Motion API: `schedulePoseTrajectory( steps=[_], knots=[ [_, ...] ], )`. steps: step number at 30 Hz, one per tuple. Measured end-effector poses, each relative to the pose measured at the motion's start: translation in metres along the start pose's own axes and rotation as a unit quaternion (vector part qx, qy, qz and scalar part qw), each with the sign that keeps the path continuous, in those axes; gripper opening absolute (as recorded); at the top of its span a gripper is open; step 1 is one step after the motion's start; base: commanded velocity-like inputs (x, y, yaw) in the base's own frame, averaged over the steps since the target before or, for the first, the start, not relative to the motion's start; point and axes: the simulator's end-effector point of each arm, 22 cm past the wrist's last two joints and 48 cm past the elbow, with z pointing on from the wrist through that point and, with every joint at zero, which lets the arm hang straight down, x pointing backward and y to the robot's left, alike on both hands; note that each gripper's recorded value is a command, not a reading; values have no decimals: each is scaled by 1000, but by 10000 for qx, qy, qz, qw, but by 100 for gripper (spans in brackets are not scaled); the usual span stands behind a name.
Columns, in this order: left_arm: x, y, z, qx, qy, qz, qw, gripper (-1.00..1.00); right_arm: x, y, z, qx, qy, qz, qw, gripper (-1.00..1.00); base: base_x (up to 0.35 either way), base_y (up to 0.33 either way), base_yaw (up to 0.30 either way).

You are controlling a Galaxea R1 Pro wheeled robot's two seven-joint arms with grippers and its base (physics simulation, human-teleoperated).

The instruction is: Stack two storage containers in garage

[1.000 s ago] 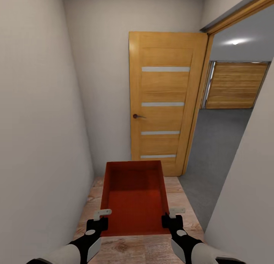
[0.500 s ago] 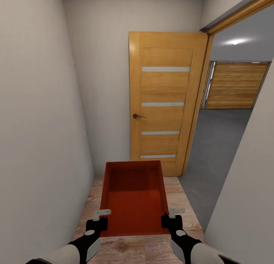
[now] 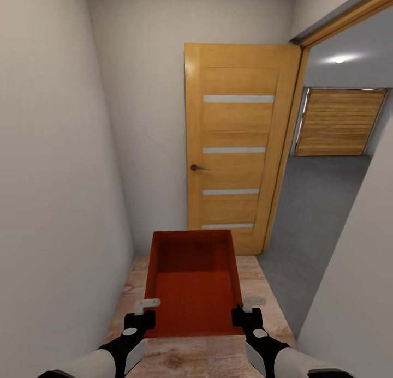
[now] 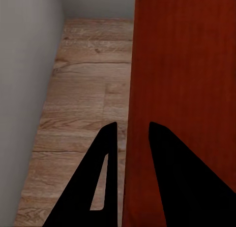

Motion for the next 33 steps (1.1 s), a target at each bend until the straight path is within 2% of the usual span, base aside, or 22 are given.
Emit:
schedulePoseTrajectory(
  steps=[7, 24, 33],
  knots=[
    [0, 1, 0, 9, -4, -7, 10000, -100, 0, 1, 0, 1, -7, -6, 10000, -100, 170, 0, -78],
    [0, 1, 0, 8, 0, -5, 10000, -100, 0, 1, 0, 4, -4, -4, 10000, -100, 13, 1, -269],
    [0, 1, 0, 4, -4, -3, 10000, -100, 0, 1, 0, 4, -5, -3, 10000, -100, 208, 178, -273]
  ],
)
